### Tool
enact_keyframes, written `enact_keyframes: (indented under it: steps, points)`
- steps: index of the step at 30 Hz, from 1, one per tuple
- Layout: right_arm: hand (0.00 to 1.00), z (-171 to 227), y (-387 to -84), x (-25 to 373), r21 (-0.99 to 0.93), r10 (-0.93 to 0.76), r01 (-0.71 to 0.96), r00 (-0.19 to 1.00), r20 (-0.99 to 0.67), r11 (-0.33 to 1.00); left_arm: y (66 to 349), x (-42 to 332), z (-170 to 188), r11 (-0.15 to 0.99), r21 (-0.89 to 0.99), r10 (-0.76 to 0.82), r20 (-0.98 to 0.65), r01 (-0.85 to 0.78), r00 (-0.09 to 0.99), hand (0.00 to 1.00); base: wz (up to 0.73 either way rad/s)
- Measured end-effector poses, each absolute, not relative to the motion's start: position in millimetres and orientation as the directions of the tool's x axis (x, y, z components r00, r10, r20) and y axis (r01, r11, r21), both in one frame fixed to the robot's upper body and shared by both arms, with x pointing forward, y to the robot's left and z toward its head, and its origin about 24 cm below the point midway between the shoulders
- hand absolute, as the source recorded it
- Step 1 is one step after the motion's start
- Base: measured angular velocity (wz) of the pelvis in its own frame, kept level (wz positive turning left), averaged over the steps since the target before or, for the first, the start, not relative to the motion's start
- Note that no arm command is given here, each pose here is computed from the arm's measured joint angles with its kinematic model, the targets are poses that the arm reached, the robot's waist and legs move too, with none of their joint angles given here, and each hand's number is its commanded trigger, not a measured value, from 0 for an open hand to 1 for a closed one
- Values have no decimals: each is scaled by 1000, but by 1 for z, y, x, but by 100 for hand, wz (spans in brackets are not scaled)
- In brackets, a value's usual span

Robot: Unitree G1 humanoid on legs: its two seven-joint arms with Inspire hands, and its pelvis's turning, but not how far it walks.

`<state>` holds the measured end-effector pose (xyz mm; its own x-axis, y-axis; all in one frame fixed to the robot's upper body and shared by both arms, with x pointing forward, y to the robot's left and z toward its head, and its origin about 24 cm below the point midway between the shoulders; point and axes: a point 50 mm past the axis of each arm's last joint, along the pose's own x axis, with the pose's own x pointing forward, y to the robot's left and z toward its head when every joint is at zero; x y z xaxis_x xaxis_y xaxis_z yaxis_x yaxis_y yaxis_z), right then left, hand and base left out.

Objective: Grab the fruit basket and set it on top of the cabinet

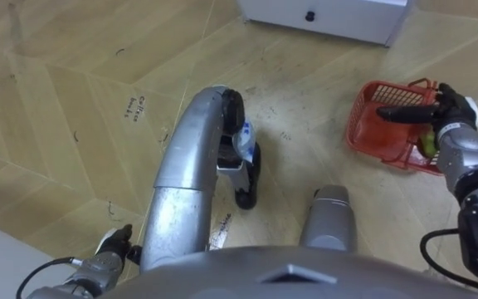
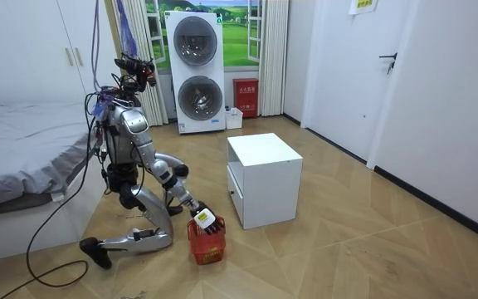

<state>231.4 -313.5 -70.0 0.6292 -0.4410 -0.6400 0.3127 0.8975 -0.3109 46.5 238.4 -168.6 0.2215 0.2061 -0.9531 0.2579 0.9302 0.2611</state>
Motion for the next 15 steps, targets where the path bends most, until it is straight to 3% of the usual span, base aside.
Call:
enact_keyframes:
  steps: [2,3,4,5,6,15]
  points:
    - [0,-70,-313,231,-299,-430,309,632,-645,903,238,46,-169,931,257,202,-954,260,220,0,-2]
    - [51,-70,-313,231,-296,-429,310,632,-646,903,238,46,-169,931,256,201,-955,261,220,0,0]
    - [67,-70,-313,231,-289,-428,316,632,-647,904,237,46,-169,929,255,199,-955,269,219,0,0]
    - [92,-71,-313,231,-281,-425,320,632,-648,905,237,46,-169,928,252,195,-956,275,218,0,0]
    - [100,-71,-313,231,-274,-422,323,632,-650,906,237,46,-169,928,251,194,-956,275,218,0,0]
    - [100,-73,-312,230,-228,-393,330,625,-674,916,236,46,-169,932,230,173,-962,282,212,0,0]
